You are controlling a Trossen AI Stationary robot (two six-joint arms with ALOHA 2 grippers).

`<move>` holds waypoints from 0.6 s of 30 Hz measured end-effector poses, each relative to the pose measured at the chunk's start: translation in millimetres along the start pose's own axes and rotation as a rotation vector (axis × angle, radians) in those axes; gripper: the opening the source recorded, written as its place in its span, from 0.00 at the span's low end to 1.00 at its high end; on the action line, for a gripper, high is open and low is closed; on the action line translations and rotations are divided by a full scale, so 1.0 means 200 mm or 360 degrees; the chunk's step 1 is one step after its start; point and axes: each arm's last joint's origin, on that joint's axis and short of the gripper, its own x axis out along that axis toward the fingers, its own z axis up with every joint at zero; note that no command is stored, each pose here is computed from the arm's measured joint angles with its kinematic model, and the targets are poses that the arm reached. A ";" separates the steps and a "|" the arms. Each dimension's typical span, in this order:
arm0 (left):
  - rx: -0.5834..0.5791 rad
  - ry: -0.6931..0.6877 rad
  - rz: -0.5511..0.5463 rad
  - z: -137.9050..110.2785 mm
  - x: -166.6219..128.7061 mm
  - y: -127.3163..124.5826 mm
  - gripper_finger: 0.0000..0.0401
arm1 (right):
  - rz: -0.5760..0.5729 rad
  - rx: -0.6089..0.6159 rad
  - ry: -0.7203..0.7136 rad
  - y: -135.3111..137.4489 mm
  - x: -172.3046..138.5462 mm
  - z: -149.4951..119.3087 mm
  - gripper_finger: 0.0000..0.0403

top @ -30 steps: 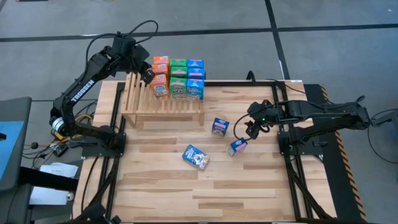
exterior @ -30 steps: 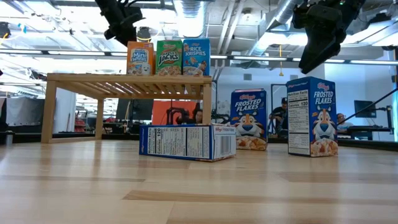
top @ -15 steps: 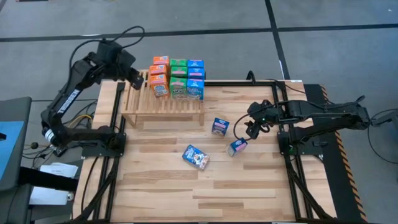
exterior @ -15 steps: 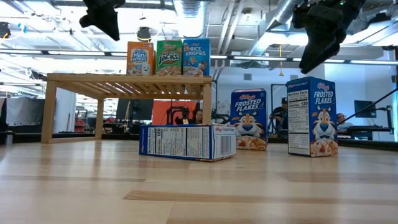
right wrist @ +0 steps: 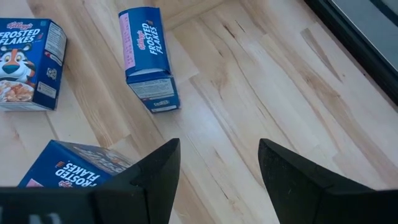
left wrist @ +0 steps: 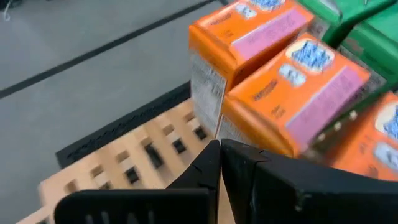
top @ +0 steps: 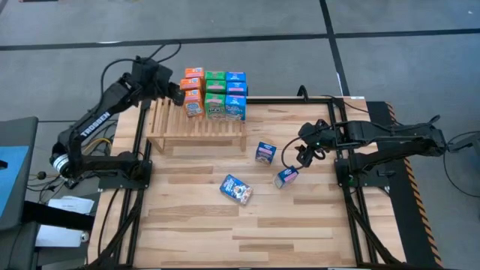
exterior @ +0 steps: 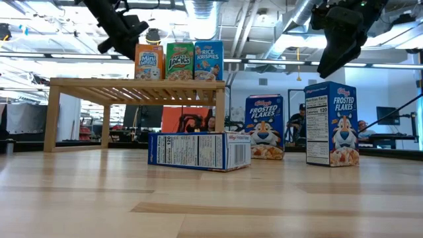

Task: Stack cereal on shelf
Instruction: Put the orange cereal on the shelf aligned with the other orange cereal boxes

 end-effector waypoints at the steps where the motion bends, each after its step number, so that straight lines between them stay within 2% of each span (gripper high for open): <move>1: -0.0023 -0.0027 -0.0010 0.00 0.01 0.00 0.00 | 0.0000 0.0001 0.0000 0.00 0.00 0.00 0.59; 7: -0.0089 -0.0049 -0.0080 -0.02 0.04 -0.01 0.00 | 0.0000 0.0004 0.0001 0.00 0.00 0.00 0.59; 15: -0.0124 -0.0160 -0.0067 0.02 0.04 -0.01 0.00 | -0.0002 -0.0031 0.0000 0.00 0.00 0.00 0.59; 18: -0.0146 -0.0106 -0.0100 0.01 0.07 -0.01 0.00 | -0.0003 -0.0036 0.0000 0.00 0.00 0.00 0.59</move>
